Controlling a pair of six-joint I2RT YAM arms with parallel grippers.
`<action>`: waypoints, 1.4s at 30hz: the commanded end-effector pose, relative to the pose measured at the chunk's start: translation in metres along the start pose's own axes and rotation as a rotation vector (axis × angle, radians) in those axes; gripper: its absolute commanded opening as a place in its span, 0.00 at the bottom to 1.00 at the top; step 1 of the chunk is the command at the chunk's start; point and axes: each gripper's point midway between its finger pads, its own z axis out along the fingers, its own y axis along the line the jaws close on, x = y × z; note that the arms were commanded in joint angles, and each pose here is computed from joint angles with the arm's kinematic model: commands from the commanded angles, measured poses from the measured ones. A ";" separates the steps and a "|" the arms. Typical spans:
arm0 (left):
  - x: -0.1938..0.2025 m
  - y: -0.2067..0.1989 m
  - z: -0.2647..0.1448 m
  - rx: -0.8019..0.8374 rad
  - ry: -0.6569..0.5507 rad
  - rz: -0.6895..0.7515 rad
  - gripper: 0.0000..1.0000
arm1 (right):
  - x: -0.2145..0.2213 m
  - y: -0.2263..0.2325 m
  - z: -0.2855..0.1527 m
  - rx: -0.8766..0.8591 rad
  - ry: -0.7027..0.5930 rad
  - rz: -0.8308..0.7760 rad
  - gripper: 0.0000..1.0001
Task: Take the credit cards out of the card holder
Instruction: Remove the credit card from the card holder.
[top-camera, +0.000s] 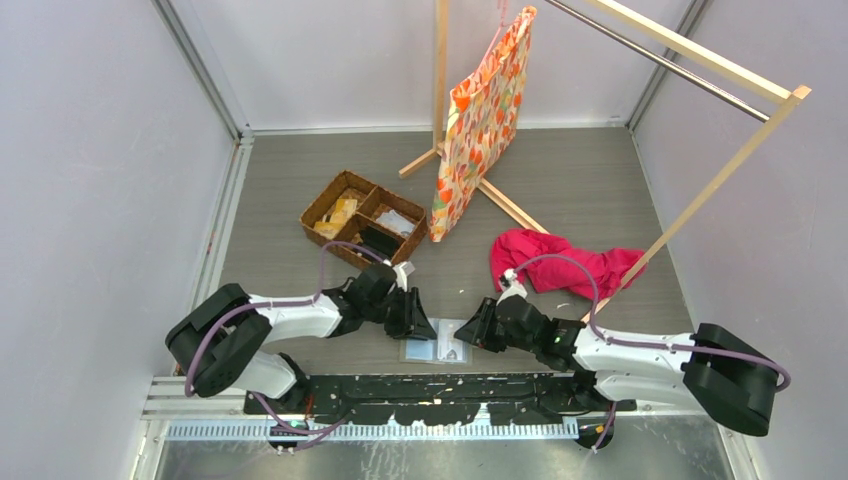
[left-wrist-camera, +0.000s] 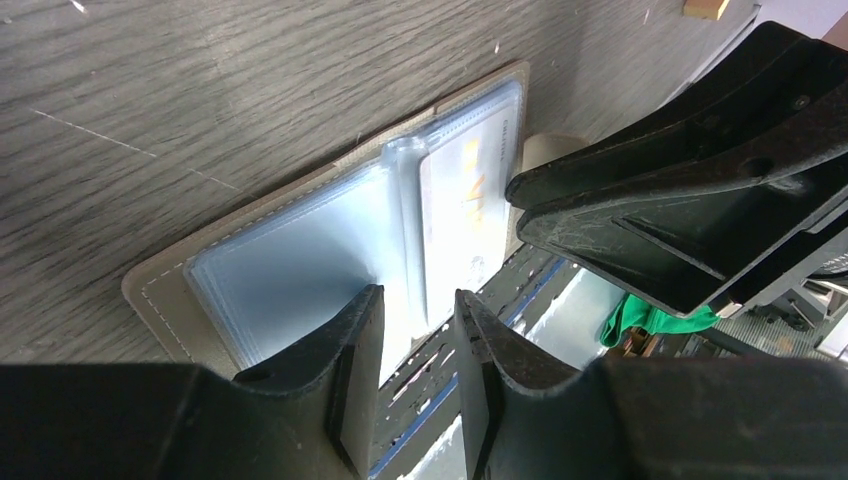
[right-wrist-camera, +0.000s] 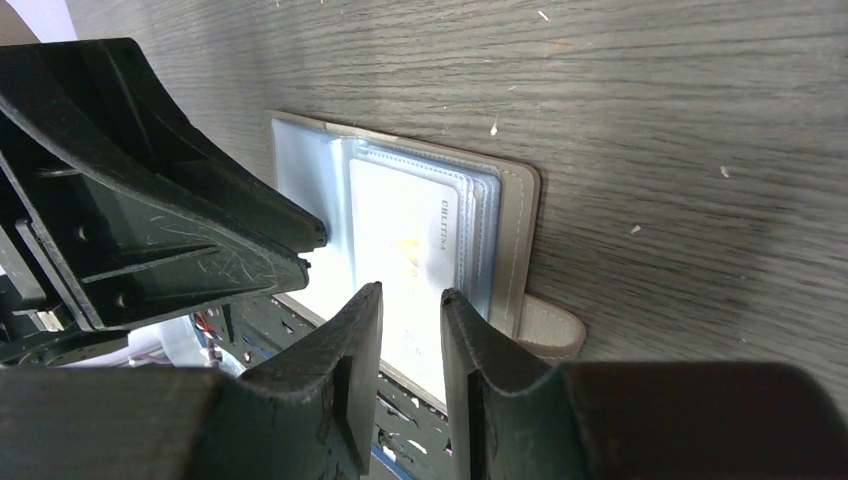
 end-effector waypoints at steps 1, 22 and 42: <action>-0.002 0.000 0.004 0.000 -0.002 0.031 0.33 | -0.003 0.006 0.004 -0.026 -0.017 -0.004 0.33; -0.003 0.003 0.012 0.014 -0.011 -0.004 0.17 | 0.007 0.001 0.015 -0.018 0.017 0.002 0.32; 0.001 0.022 -0.005 -0.040 -0.025 0.000 0.00 | 0.013 -0.027 0.017 0.059 0.019 0.015 0.32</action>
